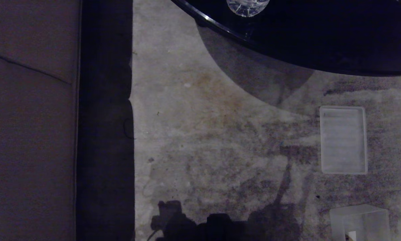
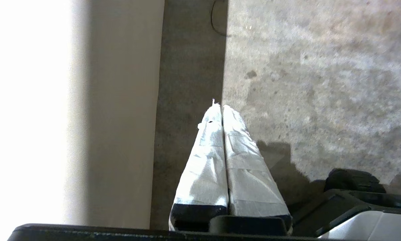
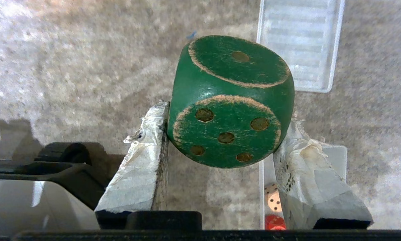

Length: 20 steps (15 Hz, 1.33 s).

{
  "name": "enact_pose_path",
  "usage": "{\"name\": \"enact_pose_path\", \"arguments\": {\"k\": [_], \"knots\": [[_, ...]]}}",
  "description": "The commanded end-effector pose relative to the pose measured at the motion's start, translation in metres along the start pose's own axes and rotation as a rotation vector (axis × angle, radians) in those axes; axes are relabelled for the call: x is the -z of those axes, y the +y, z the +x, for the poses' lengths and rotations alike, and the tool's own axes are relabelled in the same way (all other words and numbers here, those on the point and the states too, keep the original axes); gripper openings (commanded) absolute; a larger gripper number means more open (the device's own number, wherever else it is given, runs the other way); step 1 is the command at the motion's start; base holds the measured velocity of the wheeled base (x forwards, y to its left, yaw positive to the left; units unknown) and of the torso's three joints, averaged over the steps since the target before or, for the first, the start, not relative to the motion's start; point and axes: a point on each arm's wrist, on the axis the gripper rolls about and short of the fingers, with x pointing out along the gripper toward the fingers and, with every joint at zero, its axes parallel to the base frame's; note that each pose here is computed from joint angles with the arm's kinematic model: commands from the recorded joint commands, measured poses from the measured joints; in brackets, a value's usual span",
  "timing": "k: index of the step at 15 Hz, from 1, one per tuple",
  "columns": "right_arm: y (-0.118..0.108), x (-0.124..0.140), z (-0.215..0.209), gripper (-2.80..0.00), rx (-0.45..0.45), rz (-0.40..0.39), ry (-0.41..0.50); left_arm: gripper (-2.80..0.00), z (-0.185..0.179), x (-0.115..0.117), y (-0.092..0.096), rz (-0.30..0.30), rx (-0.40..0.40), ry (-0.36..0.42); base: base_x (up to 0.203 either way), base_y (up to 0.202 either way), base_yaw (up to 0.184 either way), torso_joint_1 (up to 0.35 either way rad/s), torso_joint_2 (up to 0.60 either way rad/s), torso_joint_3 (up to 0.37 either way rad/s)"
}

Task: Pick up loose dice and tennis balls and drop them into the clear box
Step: Put the toys in the box

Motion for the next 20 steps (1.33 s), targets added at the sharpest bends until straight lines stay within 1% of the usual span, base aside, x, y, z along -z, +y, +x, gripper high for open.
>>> {"name": "enact_pose_path", "arguments": {"k": [1, 20], "knots": [[0.0001, 0.0024, 0.0009, -2.8, -0.002, 0.0, 0.011, -2.8, 0.0001, 0.0, 0.0, 0.0, -0.001, 0.001, 0.0, 0.0, 0.0, 0.004, 0.0, 0.209], [0.0001, 0.0024, 0.0009, -2.8, -0.001, 0.0, 0.011, -2.8, 0.0001, 0.0, 0.0, -0.003, -0.001, 0.001, 0.0, 0.0, 0.0, 0.002, 0.0, 0.202]]}}
